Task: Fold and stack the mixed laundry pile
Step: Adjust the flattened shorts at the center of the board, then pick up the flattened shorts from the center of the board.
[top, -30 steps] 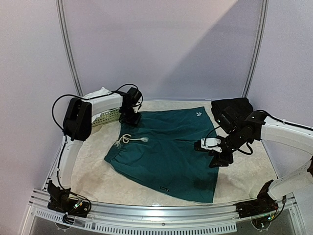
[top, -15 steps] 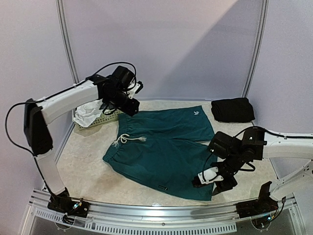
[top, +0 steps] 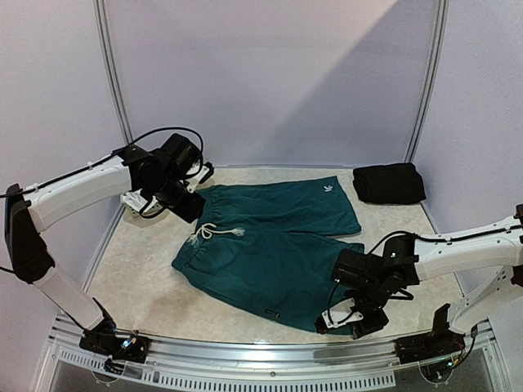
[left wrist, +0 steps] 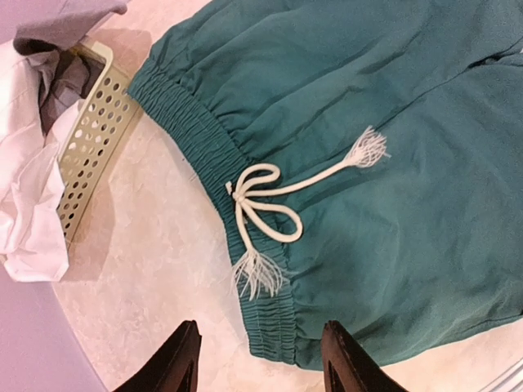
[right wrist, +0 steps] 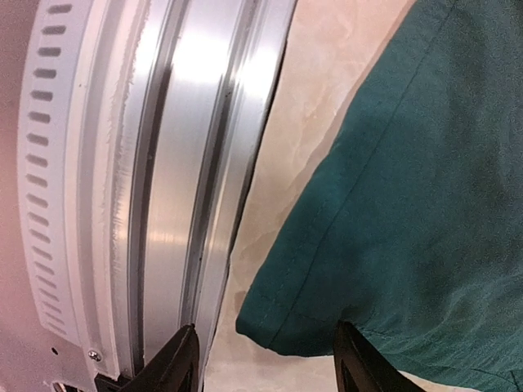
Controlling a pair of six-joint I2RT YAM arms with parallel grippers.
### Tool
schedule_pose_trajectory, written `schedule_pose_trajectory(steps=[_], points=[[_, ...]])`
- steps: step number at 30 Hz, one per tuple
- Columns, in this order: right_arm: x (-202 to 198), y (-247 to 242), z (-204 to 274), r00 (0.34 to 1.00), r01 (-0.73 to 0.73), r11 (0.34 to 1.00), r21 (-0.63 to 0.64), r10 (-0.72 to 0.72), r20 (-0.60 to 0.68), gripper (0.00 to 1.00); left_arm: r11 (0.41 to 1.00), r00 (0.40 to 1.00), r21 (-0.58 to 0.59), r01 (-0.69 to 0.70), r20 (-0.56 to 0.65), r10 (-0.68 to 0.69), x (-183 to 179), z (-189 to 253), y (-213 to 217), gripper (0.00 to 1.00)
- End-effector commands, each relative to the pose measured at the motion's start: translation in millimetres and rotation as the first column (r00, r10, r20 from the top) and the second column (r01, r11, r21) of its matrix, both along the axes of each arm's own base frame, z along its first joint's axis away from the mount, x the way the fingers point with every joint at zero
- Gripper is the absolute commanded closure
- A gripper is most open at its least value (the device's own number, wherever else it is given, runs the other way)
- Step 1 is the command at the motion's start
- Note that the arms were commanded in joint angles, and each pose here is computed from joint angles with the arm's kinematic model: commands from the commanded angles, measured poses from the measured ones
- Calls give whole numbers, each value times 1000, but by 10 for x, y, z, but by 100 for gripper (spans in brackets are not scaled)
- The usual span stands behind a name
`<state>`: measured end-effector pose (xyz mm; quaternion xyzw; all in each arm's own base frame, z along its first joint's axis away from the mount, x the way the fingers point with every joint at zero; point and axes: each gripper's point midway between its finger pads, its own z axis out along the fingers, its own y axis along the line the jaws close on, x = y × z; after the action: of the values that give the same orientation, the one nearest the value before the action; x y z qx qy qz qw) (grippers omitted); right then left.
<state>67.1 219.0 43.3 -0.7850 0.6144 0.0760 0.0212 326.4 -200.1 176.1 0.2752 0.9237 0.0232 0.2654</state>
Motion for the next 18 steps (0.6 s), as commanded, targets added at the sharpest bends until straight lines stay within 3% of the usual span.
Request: schedule_pose_trajectory(steps=[1, 15, 16, 18], points=[[68, 93, -28, 999, 28, 999, 17, -28, 32, 43, 999, 1000, 53, -12, -7, 12, -92, -17, 161, 49], [48, 125, -159, 999, 11, 999, -39, -9, 48, 59, 993, 1000, 121, 12, -14, -10, -128, -37, 273, 48], [66, 118, -182, 998, 15, 999, -48, -12, 56, 64, 992, 1000, 122, 14, -20, -12, -131, -58, 266, 48], [98, 86, -219, 997, 21, 997, -74, -15, 73, 83, 992, 999, 124, 17, -31, -13, -138, -92, 262, 48]])
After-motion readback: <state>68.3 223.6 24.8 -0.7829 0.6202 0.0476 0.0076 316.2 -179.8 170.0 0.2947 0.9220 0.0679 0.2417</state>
